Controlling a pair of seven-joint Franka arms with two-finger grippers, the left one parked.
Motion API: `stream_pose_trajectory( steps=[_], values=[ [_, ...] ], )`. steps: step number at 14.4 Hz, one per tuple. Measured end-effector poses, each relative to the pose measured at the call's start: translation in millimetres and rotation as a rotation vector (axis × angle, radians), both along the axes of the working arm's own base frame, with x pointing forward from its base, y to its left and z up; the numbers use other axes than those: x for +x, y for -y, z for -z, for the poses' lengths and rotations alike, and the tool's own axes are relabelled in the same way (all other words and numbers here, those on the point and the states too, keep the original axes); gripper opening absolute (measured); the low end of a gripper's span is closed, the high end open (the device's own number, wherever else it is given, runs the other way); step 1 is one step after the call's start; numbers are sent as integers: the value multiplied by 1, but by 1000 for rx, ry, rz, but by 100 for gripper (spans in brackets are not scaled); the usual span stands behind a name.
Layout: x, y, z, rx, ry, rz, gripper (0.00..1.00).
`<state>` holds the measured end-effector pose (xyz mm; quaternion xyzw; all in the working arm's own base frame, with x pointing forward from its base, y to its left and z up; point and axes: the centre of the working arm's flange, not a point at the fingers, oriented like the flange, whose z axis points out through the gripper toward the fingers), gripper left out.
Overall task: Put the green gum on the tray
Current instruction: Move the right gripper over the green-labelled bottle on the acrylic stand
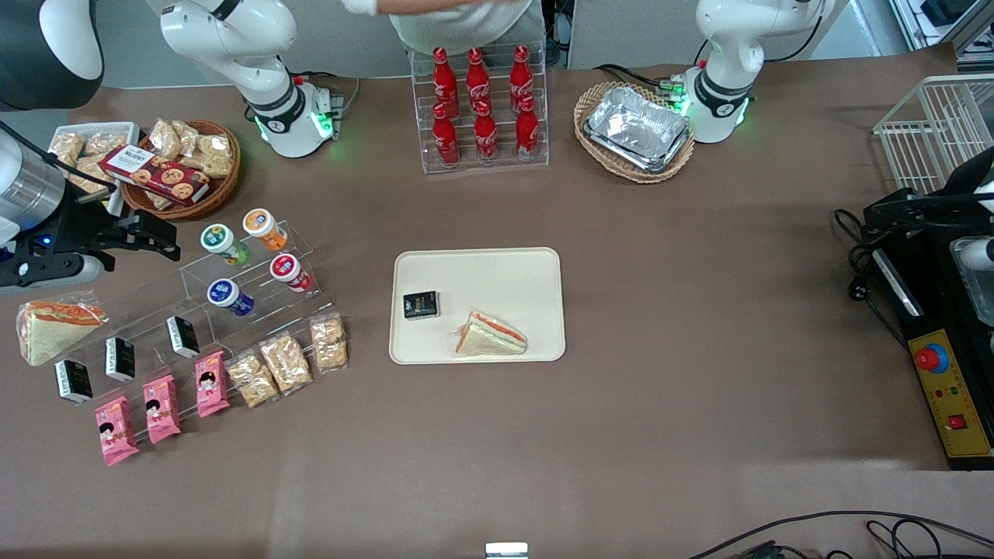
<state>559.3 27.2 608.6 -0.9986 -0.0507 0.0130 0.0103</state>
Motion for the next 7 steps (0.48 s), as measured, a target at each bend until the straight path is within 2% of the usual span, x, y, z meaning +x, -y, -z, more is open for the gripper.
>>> stream_pose_trajectory(
  steps=[4, 7],
  values=[
    [0, 0, 0, 0, 0, -3, 100],
    [0, 0, 0, 2, 1, -89, 100]
  ],
)
